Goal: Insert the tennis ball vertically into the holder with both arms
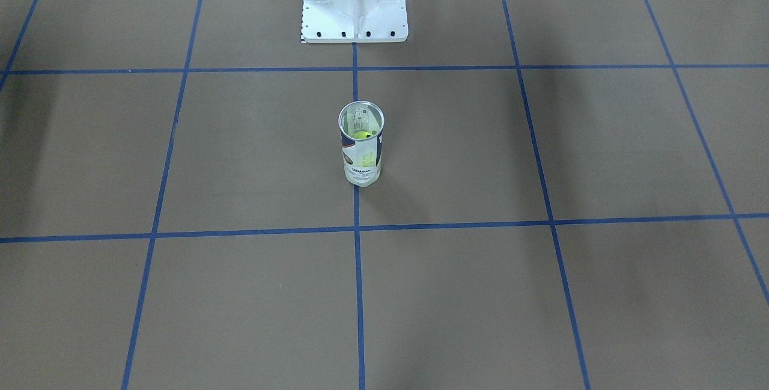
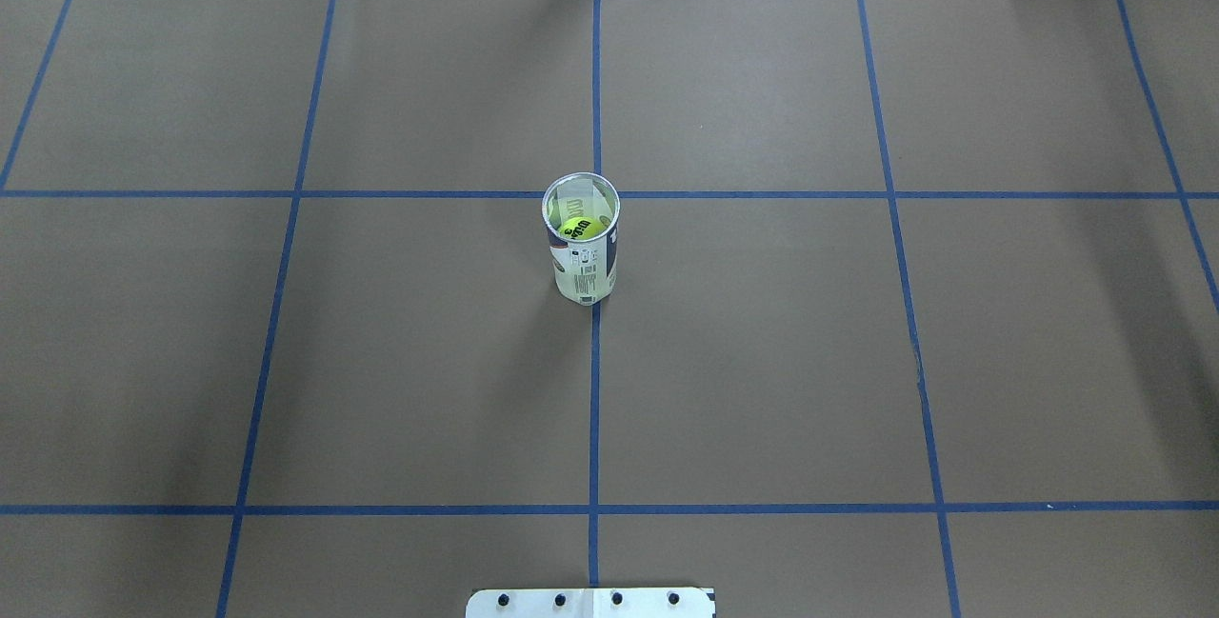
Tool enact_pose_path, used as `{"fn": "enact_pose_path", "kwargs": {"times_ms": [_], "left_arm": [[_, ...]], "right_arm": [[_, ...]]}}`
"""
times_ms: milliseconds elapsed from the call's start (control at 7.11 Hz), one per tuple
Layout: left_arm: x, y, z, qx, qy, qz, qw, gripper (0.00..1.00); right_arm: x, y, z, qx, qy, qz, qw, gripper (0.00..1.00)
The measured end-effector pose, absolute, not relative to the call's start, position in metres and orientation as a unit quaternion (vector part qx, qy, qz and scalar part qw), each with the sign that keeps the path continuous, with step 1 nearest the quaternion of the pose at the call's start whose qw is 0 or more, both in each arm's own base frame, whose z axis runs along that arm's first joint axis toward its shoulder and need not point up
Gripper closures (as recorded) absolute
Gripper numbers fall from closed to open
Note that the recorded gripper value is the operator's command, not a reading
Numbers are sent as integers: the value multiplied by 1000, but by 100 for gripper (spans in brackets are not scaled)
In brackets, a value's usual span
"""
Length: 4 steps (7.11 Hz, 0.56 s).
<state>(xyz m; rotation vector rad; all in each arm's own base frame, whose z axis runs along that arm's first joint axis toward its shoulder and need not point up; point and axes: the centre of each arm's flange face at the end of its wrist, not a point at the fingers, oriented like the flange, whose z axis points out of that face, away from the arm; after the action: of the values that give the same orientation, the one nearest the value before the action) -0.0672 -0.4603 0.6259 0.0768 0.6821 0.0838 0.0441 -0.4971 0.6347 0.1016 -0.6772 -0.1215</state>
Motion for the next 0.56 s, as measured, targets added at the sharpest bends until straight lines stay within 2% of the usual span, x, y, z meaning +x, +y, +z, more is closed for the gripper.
{"fn": "enact_pose_path", "kwargs": {"times_ms": [563], "left_arm": [[-67,-460,626,38,334,42,941,0]], "right_arm": [[44,-496,640,53,-332,-61,940,1]]}}
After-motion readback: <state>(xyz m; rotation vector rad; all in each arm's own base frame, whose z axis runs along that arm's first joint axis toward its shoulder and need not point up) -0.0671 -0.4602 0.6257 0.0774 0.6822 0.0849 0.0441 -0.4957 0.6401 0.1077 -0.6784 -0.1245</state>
